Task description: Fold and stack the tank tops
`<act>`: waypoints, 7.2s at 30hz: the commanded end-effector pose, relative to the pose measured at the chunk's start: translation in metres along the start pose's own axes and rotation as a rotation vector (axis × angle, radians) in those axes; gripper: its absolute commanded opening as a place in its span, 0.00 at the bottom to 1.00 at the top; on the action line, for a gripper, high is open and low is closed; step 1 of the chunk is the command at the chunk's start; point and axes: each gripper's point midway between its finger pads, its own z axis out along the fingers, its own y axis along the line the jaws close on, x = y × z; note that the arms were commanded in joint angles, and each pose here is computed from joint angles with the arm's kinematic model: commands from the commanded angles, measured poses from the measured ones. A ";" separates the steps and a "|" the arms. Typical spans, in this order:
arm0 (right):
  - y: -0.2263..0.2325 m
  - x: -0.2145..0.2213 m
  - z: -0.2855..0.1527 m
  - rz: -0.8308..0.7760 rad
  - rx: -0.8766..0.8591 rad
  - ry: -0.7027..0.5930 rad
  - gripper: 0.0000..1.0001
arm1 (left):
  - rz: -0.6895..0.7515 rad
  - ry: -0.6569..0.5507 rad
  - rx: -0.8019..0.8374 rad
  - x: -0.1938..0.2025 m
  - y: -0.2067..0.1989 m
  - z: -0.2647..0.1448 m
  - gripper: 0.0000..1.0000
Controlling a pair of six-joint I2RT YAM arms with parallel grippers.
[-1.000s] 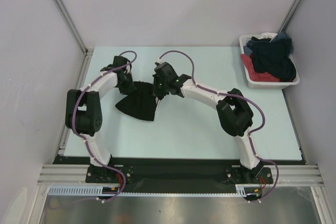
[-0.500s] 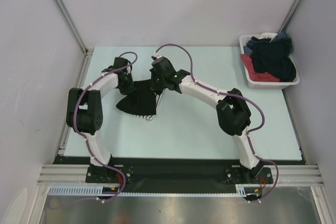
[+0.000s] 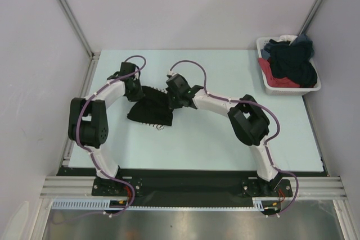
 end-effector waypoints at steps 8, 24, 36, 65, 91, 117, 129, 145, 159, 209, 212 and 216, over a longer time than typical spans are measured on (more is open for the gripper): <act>-0.005 -0.025 -0.011 0.095 0.018 -0.094 0.61 | 0.011 -0.077 -0.039 -0.038 0.006 -0.002 0.00; 0.013 -0.020 -0.045 0.088 -0.111 -0.151 0.86 | -0.010 -0.150 -0.093 -0.044 0.019 -0.030 0.53; 0.021 -0.046 -0.042 0.412 -0.384 -0.171 0.89 | -0.057 -0.364 0.078 -0.022 -0.019 -0.117 0.78; -0.006 -0.029 -0.019 0.636 -0.389 -0.126 0.62 | -0.067 -0.239 0.463 0.115 -0.106 -0.113 0.64; -0.015 -0.022 -0.005 0.636 -0.365 -0.127 0.54 | -0.161 -0.226 0.303 0.117 -0.119 -0.050 0.53; -0.019 -0.038 0.003 0.558 -0.293 -0.165 0.42 | -0.039 -0.333 0.211 0.097 -0.090 -0.098 0.00; -0.018 -0.043 0.008 0.528 -0.255 -0.181 0.55 | -0.022 -0.299 0.225 0.117 -0.076 -0.104 0.01; -0.014 -0.076 0.009 0.272 -0.144 -0.260 0.38 | -0.007 -0.233 0.218 0.146 -0.065 -0.077 0.00; -0.041 -0.073 0.015 0.307 -0.115 -0.250 0.46 | 0.012 -0.215 0.226 0.151 -0.068 -0.066 0.02; 0.089 0.056 -0.028 0.298 -0.756 0.104 0.00 | -0.339 -0.307 0.289 0.001 0.015 -0.035 0.36; 0.082 0.069 -0.019 0.307 -0.746 0.128 0.00 | -0.369 -0.275 0.249 0.006 0.034 -0.014 0.33; 0.069 0.084 -0.013 0.324 -0.712 0.148 0.00 | -0.424 -0.253 0.212 0.010 0.064 -0.001 0.29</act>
